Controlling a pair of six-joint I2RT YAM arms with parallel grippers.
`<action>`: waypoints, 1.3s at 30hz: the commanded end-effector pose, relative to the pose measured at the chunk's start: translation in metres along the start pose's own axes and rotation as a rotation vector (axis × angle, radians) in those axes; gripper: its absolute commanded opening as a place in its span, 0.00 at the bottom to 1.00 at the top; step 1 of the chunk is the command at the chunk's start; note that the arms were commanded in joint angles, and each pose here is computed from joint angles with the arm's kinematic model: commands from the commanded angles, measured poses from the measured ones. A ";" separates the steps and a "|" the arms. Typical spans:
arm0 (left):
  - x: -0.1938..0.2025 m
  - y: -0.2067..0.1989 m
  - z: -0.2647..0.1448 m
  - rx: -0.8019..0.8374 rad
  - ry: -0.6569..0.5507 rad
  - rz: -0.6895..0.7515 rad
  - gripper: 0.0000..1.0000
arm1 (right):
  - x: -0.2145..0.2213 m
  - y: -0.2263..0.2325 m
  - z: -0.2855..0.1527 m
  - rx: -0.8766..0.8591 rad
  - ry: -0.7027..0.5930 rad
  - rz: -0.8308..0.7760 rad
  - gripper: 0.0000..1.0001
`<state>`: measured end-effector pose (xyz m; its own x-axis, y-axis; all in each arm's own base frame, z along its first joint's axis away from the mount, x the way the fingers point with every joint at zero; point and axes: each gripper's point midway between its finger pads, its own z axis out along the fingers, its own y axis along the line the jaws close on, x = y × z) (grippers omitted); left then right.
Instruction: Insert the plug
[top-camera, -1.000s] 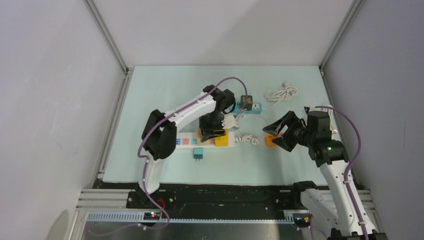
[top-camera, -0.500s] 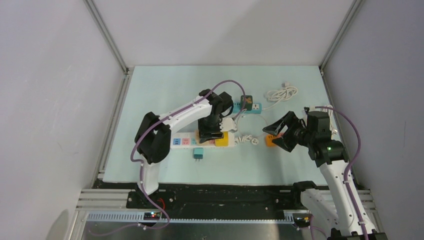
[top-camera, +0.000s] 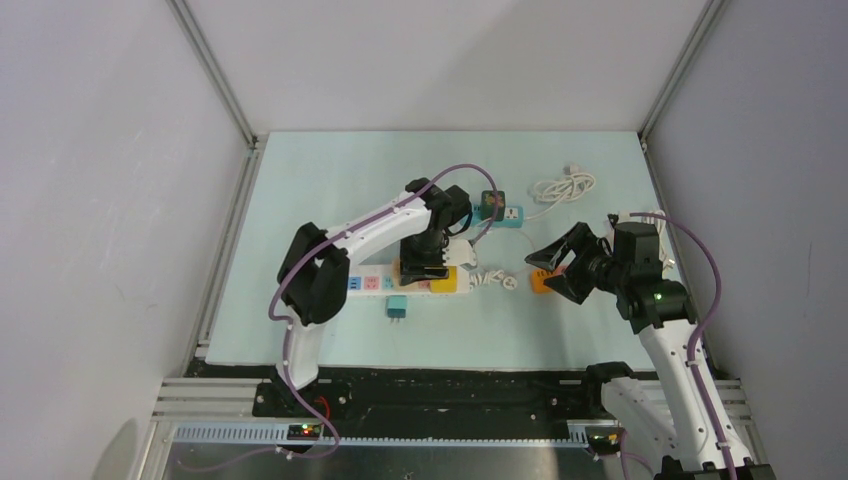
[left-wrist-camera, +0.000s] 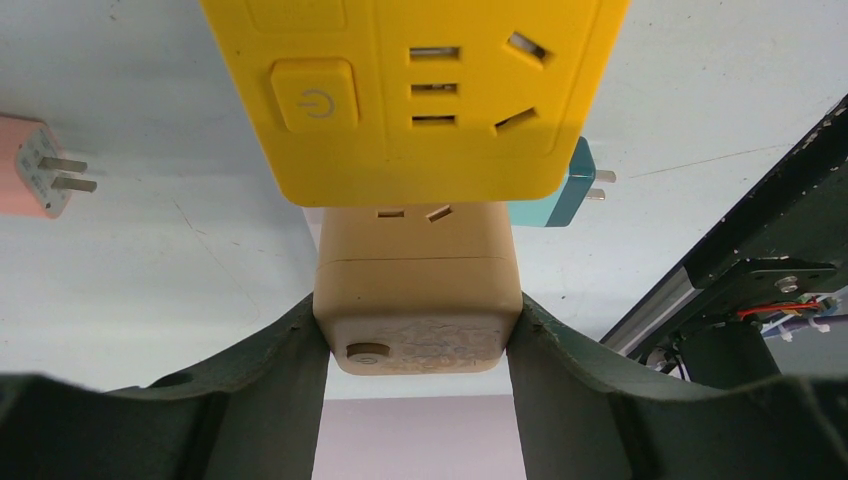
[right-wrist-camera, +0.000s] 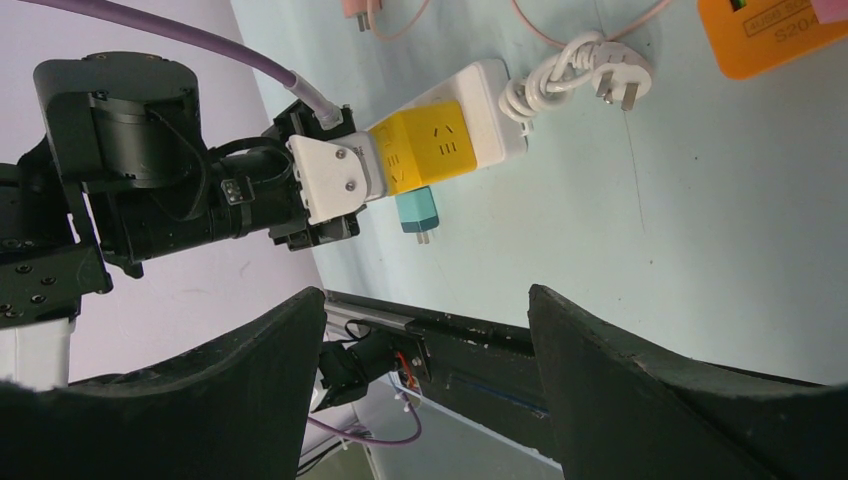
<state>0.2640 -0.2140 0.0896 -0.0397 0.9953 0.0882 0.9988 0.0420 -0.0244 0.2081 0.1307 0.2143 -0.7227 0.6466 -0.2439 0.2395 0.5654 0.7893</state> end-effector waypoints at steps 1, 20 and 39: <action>-0.016 0.015 0.025 -0.009 -0.025 0.025 0.07 | -0.004 0.002 0.000 -0.007 -0.016 -0.014 0.78; -0.027 0.037 -0.016 -0.159 -0.173 -0.032 1.00 | -0.002 0.005 -0.004 -0.025 -0.022 -0.018 0.78; -0.002 -0.002 -0.094 -0.247 -0.393 -0.056 1.00 | 0.001 0.007 -0.004 -0.030 -0.036 -0.108 0.80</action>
<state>0.2792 -0.2260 0.1573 -0.0495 0.9787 -0.1994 0.9737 0.0918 0.2086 0.2055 0.1302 0.2179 -0.7185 0.6366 -0.2804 0.2077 0.5810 0.7870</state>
